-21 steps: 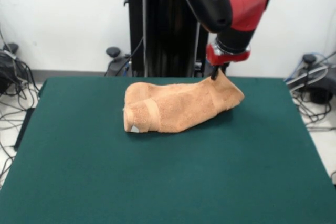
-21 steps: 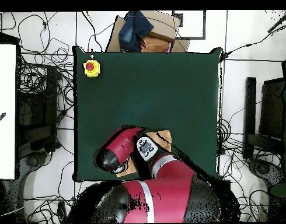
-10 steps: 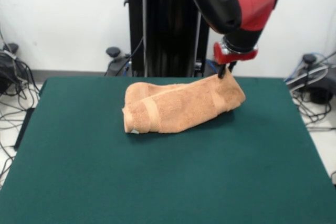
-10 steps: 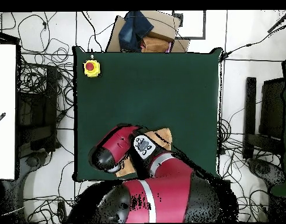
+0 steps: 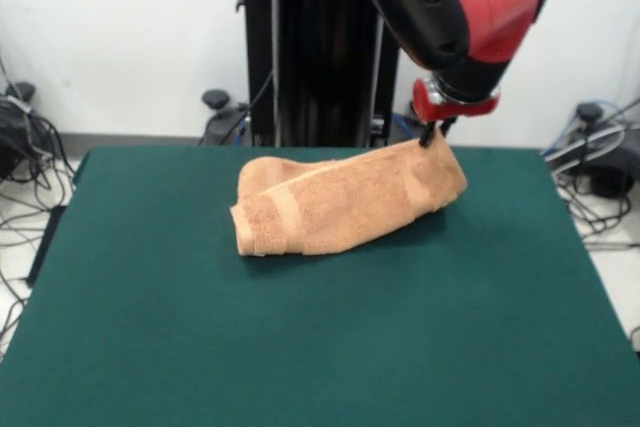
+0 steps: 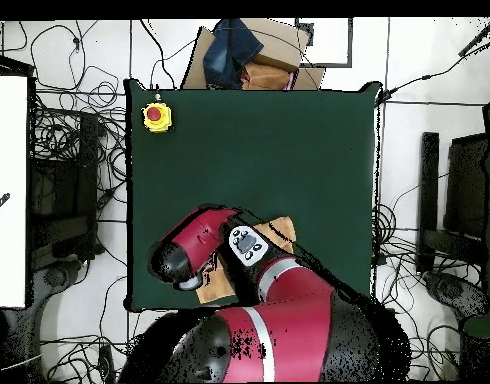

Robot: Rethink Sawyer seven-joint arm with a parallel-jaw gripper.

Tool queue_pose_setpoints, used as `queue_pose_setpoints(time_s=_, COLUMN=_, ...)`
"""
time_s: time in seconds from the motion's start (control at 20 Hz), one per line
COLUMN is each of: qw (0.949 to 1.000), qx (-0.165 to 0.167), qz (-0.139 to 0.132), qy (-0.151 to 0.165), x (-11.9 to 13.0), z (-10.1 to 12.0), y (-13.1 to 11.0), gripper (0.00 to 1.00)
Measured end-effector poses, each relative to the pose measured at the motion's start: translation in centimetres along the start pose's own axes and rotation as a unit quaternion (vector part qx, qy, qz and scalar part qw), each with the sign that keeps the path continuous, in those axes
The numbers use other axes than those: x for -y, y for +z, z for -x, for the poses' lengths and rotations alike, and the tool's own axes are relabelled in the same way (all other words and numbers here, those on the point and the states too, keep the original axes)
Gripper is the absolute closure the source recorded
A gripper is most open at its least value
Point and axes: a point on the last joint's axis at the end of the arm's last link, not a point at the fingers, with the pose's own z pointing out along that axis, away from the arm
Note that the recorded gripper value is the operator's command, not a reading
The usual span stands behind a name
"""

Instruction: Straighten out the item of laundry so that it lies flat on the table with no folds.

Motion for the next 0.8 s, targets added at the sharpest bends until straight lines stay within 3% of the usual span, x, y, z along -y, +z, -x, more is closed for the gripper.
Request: queue_pose_setpoints(time_s=0.8, qw=0.9995, qx=-0.017, qz=0.000, qy=0.026, x=1.0, z=1.8, y=-1.3, gripper=1.00)
